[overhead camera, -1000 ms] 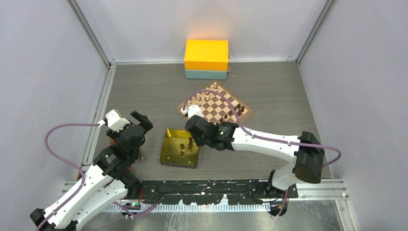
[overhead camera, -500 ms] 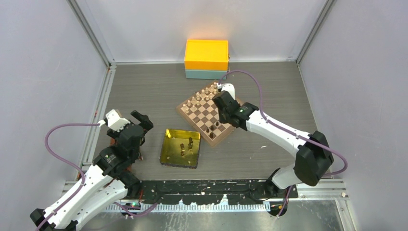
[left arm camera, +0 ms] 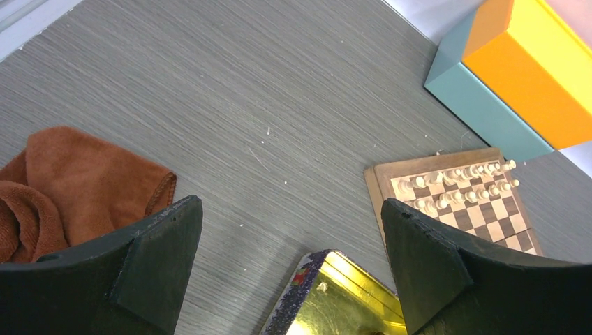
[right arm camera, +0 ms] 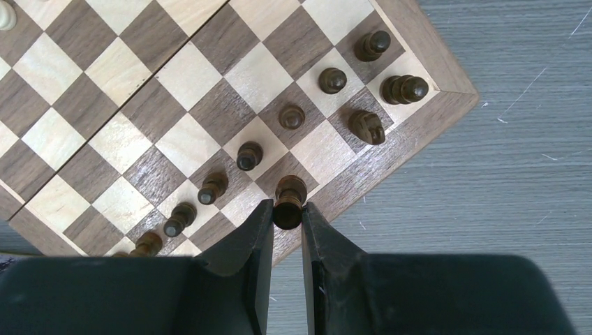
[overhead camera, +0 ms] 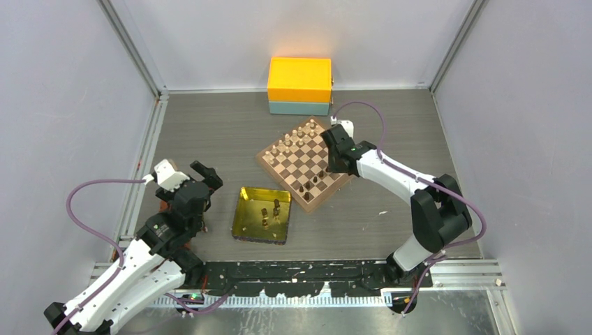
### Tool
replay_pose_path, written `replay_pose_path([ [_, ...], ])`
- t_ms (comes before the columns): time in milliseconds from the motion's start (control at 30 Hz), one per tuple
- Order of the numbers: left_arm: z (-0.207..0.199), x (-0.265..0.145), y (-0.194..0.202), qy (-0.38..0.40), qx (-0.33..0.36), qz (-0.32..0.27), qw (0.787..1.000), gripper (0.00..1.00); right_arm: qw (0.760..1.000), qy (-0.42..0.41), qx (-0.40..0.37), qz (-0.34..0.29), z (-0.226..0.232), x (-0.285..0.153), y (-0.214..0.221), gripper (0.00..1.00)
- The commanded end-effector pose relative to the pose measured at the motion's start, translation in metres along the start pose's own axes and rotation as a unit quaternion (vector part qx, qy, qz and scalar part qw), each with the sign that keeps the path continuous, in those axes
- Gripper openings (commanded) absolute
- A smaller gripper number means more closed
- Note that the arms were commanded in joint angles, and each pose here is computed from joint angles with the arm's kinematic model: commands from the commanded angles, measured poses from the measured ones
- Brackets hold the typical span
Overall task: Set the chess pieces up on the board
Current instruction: Place the chess piece on the chessboard.
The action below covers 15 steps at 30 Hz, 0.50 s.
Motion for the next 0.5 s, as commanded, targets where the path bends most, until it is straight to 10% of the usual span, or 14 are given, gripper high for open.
replay_pose_path([
  [0,-0.002,0.000,-0.008,0.002,-0.019,-0.017,1.000,1.00,0.999,-0.014,0.033,-0.014,0.002,0.004,-0.012,0.01],
  [467,-0.002,0.001,-0.006,-0.001,-0.016,-0.018,1.000,1.00,0.998,0.000,0.063,0.009,-0.015,0.025,-0.011,0.01],
])
Point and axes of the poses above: each gripper's point midway between its finger pads, its own x axis out along the fingers, its own z axis along the line the jaws close on, y = z × x, the point moved 2 cm from there along -x, back along the fingers, and after that the axes turned 15 degrees about x, right-handed, at the moved point
